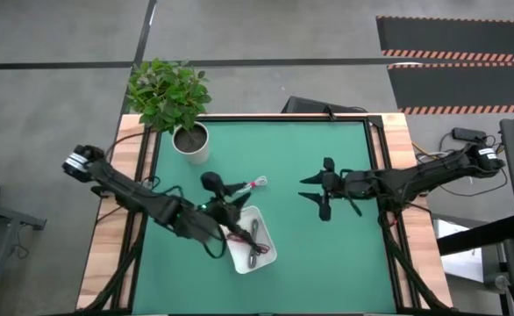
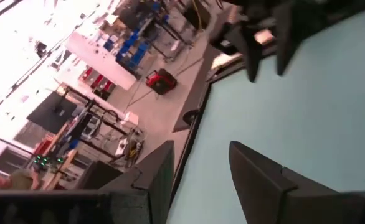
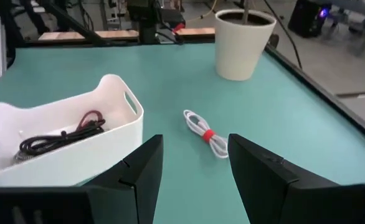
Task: Pick and place USB-C Cables
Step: Put the white charger cable into the white bin
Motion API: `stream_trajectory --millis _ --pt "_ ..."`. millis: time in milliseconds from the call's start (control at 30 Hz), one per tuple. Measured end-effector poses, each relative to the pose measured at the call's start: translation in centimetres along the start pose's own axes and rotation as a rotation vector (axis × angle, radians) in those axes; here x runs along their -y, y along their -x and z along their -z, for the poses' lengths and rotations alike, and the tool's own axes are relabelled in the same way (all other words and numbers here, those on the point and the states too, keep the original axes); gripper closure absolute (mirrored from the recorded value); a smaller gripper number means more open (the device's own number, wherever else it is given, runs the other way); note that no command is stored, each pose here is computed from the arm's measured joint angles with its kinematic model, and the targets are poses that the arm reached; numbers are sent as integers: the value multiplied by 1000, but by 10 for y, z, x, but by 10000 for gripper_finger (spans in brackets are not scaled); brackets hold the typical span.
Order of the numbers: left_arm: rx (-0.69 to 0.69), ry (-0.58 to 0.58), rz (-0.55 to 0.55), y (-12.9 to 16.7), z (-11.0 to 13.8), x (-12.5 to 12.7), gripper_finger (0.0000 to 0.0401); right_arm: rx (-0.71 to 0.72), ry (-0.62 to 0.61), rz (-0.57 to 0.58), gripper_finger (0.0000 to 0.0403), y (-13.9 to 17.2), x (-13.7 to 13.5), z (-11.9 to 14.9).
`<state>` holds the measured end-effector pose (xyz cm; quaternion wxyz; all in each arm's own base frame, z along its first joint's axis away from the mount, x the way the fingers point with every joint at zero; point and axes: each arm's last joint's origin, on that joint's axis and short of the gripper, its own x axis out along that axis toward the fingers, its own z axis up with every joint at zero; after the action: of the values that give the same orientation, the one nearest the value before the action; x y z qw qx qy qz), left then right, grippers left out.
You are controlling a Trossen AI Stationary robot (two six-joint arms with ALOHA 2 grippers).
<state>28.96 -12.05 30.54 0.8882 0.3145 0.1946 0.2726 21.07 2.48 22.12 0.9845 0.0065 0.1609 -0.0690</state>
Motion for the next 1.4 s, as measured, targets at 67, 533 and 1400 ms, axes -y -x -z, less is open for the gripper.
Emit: stream_trajectory --millis 67,533,1400 --pt "22 36 -14 2 12 -5 263 -19 -13 2 232 -7 -2 1" --pt "201 313 -133 30 69 -53 263 -129 151 59 232 -61 -7 -58" --pt "216 339 -144 38 87 -64 263 -560 125 -162 232 -183 68 -33"
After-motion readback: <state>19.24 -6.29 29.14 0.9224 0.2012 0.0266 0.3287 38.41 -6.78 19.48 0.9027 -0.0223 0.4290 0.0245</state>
